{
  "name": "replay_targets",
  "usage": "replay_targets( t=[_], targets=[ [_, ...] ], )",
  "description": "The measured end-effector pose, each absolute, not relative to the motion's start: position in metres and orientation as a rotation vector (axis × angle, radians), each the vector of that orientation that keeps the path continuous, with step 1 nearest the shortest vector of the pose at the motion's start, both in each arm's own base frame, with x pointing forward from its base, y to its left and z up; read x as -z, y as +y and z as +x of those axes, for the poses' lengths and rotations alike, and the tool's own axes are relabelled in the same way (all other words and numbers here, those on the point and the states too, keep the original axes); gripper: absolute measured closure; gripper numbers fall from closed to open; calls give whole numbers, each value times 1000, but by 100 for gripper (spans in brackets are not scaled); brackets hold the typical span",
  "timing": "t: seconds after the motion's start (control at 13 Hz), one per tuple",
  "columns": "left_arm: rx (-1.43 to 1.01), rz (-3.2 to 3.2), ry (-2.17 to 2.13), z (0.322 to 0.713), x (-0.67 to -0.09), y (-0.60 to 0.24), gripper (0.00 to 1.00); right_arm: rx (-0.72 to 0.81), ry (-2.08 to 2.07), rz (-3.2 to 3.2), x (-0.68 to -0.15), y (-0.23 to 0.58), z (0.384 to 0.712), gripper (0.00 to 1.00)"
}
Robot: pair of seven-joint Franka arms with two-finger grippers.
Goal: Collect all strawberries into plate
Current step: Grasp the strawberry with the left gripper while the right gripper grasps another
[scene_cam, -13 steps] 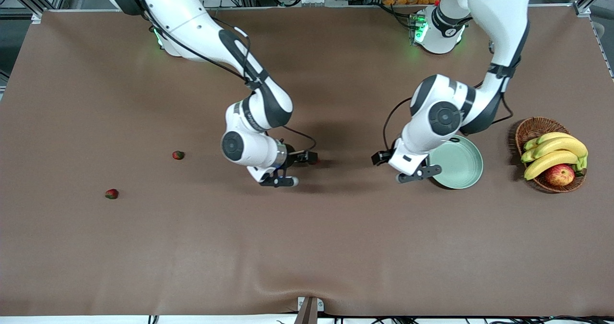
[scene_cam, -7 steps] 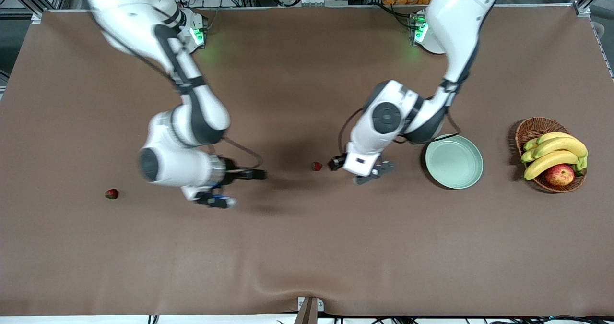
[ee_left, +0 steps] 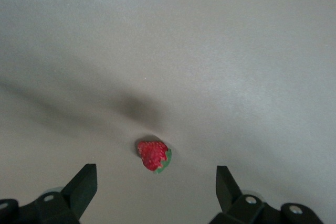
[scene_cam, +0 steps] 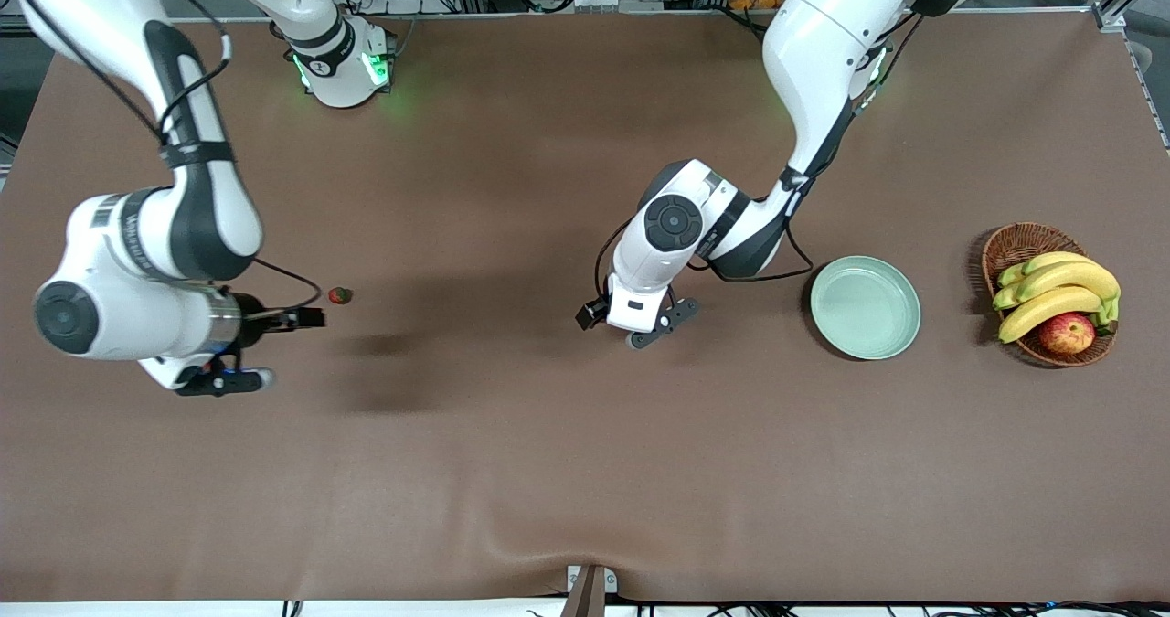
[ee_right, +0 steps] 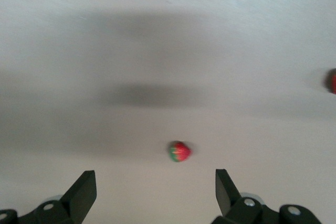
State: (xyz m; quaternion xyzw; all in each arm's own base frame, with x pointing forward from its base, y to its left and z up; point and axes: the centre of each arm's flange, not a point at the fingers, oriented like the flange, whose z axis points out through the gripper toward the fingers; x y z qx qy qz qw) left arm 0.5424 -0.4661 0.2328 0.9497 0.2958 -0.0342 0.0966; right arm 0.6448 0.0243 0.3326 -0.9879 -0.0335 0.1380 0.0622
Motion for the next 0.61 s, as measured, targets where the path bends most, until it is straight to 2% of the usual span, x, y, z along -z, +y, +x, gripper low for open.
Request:
replay_targets(
  t=[0.31,0.46,0.54,0.61],
  targets=[
    [128,2827,891,525,-210,-482,4,-358,-84,-3006,-251,6,620,0],
    [132,2837,897,523,-201,-483,25,-378,-92,-3013,-211,12,602,0],
    [133,2839,901,523,-198,-482,32,-407,-96,-3011,-197,13,596,0],
    [134,2842,905,524,-195,-480,32,-434,-97,-3008,-187,14,592,0]
  ],
)
